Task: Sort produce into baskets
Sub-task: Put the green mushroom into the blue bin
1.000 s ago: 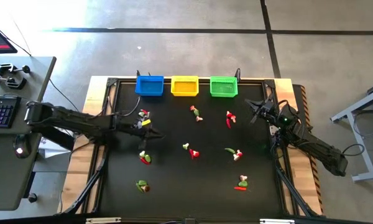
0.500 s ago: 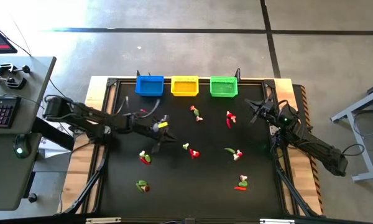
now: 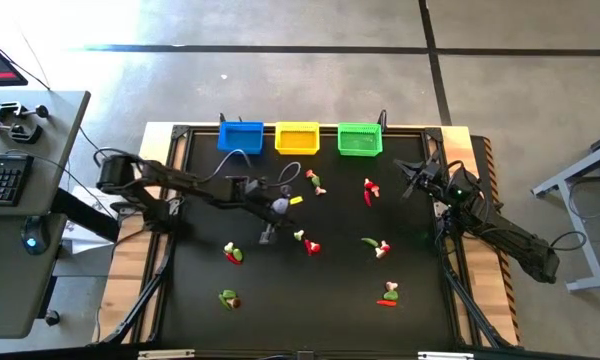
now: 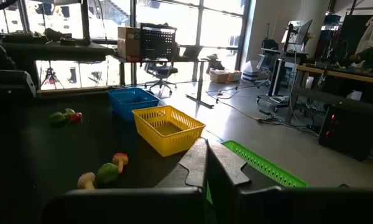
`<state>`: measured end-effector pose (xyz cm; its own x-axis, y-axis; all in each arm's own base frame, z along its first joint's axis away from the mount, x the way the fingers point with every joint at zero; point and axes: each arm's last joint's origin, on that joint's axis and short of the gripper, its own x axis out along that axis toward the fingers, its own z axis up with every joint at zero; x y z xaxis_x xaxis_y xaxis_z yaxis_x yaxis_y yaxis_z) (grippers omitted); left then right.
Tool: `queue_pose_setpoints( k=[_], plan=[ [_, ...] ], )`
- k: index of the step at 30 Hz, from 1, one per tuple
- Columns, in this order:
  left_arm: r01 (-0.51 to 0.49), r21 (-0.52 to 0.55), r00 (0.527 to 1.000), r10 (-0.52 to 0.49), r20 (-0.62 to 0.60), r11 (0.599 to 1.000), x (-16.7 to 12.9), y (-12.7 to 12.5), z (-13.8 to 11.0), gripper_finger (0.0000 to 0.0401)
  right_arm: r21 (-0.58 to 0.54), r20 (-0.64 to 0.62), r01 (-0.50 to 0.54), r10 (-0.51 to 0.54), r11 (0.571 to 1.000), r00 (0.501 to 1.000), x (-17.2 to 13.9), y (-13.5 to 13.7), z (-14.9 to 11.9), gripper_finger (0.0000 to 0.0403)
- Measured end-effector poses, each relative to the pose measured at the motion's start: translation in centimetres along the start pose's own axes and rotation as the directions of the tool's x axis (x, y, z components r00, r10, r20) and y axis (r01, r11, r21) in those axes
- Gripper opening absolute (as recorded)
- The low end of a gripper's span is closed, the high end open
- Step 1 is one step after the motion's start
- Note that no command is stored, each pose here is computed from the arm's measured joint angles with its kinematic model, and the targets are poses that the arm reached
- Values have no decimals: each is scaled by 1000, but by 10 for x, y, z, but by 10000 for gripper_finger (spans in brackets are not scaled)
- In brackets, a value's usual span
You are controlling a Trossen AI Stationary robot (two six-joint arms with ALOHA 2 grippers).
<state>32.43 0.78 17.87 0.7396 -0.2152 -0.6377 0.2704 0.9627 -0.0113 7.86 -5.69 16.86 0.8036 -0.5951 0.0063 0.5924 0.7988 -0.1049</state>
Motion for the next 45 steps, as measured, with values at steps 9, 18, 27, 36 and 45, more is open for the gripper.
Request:
queue_pose_setpoints(
  k=[9, 18, 27, 36, 45],
  plan=[
    [30, 9, 993, -29, -116, 999, 29, 3, -17, 68, 0, 0, 0, 0, 1000, 1000, 0, 0, 0, 0],
    [31, 73, 986, -19, -166, 997, 44, -1, -28, 141, 0, 0, 0, 0, 1000, 1000, 0, 0, 0, 0],
    [28, 105, 979, -6, -203, 994, 51, -1, -36, 114, 0, 0, 0, 0, 1000, 1000, 0, 0, 0, 0],
    [50, 256, 981, 1, -193, 965, 49, 7, -36, 9, 0, 0, 0, 0, 1000, 1000, 0, 0, 0, 0],
    [-32, 87, 981, 48, -189, 996, 35, 48, -46, 2, 0, 0, 0, 0, 1000, 1000, 0, 0, 0, 0]
  ],
)
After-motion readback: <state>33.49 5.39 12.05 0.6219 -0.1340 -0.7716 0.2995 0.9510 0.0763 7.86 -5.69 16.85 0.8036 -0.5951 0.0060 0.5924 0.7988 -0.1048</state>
